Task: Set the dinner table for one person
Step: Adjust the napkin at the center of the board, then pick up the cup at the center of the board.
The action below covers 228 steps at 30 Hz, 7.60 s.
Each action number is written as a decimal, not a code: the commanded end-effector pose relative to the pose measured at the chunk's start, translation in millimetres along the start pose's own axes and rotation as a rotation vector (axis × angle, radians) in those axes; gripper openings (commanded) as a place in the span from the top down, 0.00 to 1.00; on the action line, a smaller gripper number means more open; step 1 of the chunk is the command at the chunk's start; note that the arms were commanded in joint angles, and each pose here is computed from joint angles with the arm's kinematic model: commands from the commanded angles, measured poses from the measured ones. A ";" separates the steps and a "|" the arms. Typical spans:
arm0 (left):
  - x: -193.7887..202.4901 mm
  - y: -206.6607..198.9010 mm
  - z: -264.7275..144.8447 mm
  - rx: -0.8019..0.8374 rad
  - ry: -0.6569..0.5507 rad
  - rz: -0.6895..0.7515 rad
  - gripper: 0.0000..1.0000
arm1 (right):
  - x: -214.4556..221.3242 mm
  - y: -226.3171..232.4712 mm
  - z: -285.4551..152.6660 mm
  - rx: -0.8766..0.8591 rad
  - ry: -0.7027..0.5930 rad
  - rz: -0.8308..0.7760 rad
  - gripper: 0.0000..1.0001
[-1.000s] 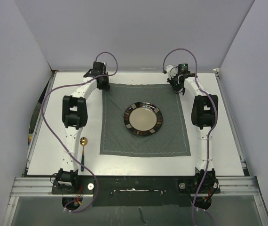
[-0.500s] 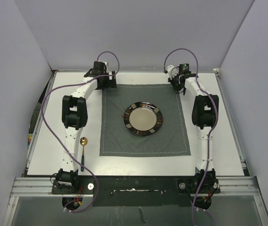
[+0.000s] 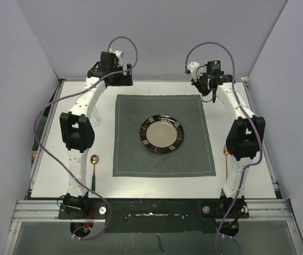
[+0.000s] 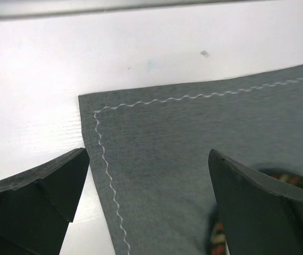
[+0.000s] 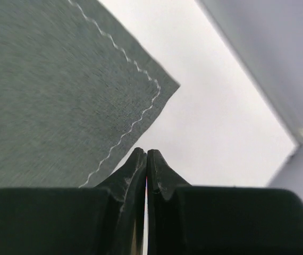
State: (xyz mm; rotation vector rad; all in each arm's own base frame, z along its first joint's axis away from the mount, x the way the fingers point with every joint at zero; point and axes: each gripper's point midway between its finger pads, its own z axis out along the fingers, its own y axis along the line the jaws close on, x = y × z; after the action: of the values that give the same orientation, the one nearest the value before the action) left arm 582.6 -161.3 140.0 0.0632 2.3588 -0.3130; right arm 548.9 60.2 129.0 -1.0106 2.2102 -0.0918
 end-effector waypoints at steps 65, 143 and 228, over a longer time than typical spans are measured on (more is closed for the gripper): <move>380.0 -3.7 -188.2 -0.127 0.302 -0.299 0.70 | 239.8 263.9 -140.2 -0.529 0.326 -0.332 1.00; 159.5 -56.7 -295.6 -0.039 -0.164 -0.063 0.02 | 229.4 270.9 -148.1 -0.654 0.304 -0.333 1.00; 125.8 5.5 -362.5 -0.131 -0.391 -0.070 0.02 | -253.5 197.7 -93.4 -0.151 -0.421 -0.233 0.67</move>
State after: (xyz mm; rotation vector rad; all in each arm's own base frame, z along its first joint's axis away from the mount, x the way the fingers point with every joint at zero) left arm 260.9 -94.3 291.9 -0.0958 2.0616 -0.2180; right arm 499.1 251.3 315.6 -1.1183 1.7414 0.0691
